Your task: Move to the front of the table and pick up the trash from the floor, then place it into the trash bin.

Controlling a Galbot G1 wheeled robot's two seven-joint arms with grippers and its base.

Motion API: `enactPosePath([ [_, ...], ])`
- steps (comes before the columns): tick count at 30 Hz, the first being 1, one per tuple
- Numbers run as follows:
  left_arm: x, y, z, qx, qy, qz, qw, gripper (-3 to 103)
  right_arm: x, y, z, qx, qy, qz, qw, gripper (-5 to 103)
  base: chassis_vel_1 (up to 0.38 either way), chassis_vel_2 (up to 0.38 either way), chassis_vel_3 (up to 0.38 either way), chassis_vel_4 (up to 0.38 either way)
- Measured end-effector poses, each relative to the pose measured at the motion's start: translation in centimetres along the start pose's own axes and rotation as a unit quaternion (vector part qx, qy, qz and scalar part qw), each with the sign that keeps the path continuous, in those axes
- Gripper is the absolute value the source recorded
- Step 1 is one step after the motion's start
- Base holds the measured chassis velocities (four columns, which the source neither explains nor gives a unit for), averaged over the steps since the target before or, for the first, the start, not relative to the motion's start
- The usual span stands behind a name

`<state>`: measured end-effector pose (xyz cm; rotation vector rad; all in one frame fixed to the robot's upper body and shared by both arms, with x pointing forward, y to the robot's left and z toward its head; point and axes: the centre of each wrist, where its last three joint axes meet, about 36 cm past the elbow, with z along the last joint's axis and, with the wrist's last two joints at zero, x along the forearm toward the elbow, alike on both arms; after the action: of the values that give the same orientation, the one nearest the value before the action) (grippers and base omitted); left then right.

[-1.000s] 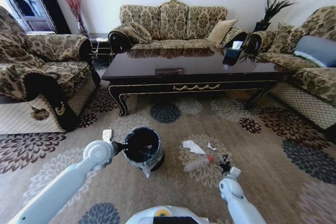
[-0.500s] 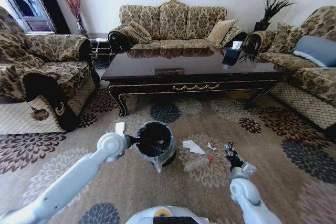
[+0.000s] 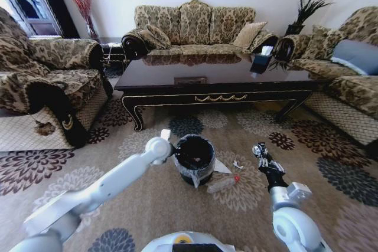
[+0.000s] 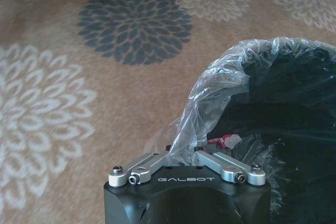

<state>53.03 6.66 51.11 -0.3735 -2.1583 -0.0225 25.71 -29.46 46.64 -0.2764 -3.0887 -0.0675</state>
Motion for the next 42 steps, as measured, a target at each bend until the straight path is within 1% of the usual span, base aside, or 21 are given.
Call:
enactPosePath([
  [3, -0.6, -2.9, -1.3, -0.02, 0.003, 0.008, 0.9998, 0, 0.2, 0.0, -0.1, 0.03, -0.029, -0.032, 0.999, 16, 0.0, 0.0, 0.0, 0.0],
  [4, -0.7, -4.3, -1.8, -0.028, 0.005, 0.014, 0.9995, 0, 0.3, 0.0, 0.0, 0.046, -0.043, -0.047, 0.997, 16, 0.0, 0.0, 0.0, 0.0],
  [5, -0.7, -4.3, -1.8, -0.028, 0.005, 0.014, 0.9995, 0, 0.3, 0.0, 0.0, 0.046, -0.043, -0.047, 0.997, 16, 0.0, 0.0, 0.0, 0.0],
  [9, -0.3, -8.1, -3.0, -0.052, 0.008, 0.033, 0.9981, 0, 0.1, -0.4, 0.5, 0.107, -0.085, -0.089, 0.987, 16, 0.0, 0.0, 0.0, 0.0],
  [10, -0.3, -8.1, -3.0, -0.052, 0.008, 0.033, 0.9981, 0, 0.1, -0.4, 0.5, 0.107, -0.085, -0.089, 0.987, 16, 0.0, 0.0, 0.0, 0.0],
  [12, -0.1, -9.7, -3.3, -0.061, 0.01, 0.044, 0.9971, 0, 0.0, -0.6, 0.9, 0.134, -0.098, -0.109, 0.98, 16, 0.0, 0.0, 0.0, 0.0],
  [15, -0.1, -10.8, -3.5, -0.067, 0.011, 0.048, 0.9965, 0, -0.2, -0.7, 1.6, 0.156, -0.103, -0.119, 0.975, 16, 0.0, 0.0, 0.0, 0.0],
  [22, -0.6, -11.4, -3.2, -0.068, 0.017, 0.048, 0.9964, 0, -0.1, -0.3, 2.3, 0.164, -0.102, -0.124, 0.973, 16, 0.0, 0.0, 0.0, 0.0],
  [23, -0.7, -11.4, -3.2, -0.067, 0.018, 0.047, 0.9965, 0, 0.0, -0.2, 2.4, 0.166, -0.101, -0.126, 0.973, 13, 0.0, 0.0, 0.0, 0.0],
  [25, -0.8, -11.3, -3.3, -0.066, 0.018, 0.045, 0.9966, 0, 0.2, 0.0, 2.7, 0.165, -0.099, -0.128, 0.973, 22, 0.0, 0.0, 0.0, 0.0],
  [26, -0.8, -11.3, -3.3, -0.066, 0.018, 0.045, 0.9966, 0, 0.2, 0.0, 2.7, 0.165, -0.099, -0.128, 0.973, 22, 0.0, 0.0, 0.0, 0.0],
  [28, -0.8, -11.3, -3.4, -0.066, 0.017, 0.044, 0.9967, 0, 0.3, 0.2, 2.8, 0.161, -0.098, -0.125, 0.974, 33, 0.0, 0.0, 0.0, 0.0],
  [29, -0.7, -11.2, -3.4, -0.066, 0.017, 0.044, 0.9967, 0, 0.3, 0.2, 2.8, 0.16, -0.097, -0.124, 0.974, 33, 0.0, 0.0, 0.0, 0.0],
  [32, -0.8, -11.1, -3.4, -0.059, 0.018, 0.047, 0.997, 0, 0.4, 0.2, 2.9, 0.159, -0.096, -0.122, 0.975, 50, 0.0, 0.0, 0.0, 0.0],
  [33, -0.8, -11.1, -3.4, -0.059, 0.018, 0.047, 0.997, 0, 0.4, 0.2, 2.9, 0.159, -0.096, -0.122, 0.975, 50, 0.0, 0.0, 0.0, 0.0],
  [34, -0.8, -11.1, -3.4, -0.059, 0.018, 0.047, 0.997, 0, 0.5, 0.3, 2.9, 0.158, -0.096, -0.122, 0.975, 55, 0.0, 0.0, 0.0, 0.0],
  [36, -0.8, -11.1, -3.3, -0.06, 0.018, 0.045, 0.997, 0, 0.5, 0.3, 3.0, 0.157, -0.094, -0.121, 0.976, 55, 0.0, 0.0, 0.0, 0.0],
  [37, -0.9, -11.0, -3.2, -0.061, 0.018, 0.044, 0.997, 0, 0.6, 0.3, 3.0, 0.156, -0.093, -0.12, 0.976, 66, 0.0, 0.0, 0.0, 0.0],
  [38, -0.9, -11.0, -3.2, -0.061, 0.018, 0.044, 0.997, 0, 0.6, 0.3, 3.0, 0.156, -0.093, -0.12, 0.976, 66, 0.0, 0.0, 0.0, 0.0],
  [40, -0.9, -10.8, -3.1, -0.062, 0.017, 0.04, 0.9971, 0, 0.7, 0.4, 3.0, 0.155, -0.093, -0.119, 0.976, 77, 0.0, 0.0, 0.0, 0.0],
  [42, -1.0, -10.6, -2.9, -0.064, 0.016, 0.034, 0.9972, 0, 0.8, 0.5, 2.9, 0.153, -0.094, -0.117, 0.977, 77, 0.0, 0.0, 0.0, 0.0],
])
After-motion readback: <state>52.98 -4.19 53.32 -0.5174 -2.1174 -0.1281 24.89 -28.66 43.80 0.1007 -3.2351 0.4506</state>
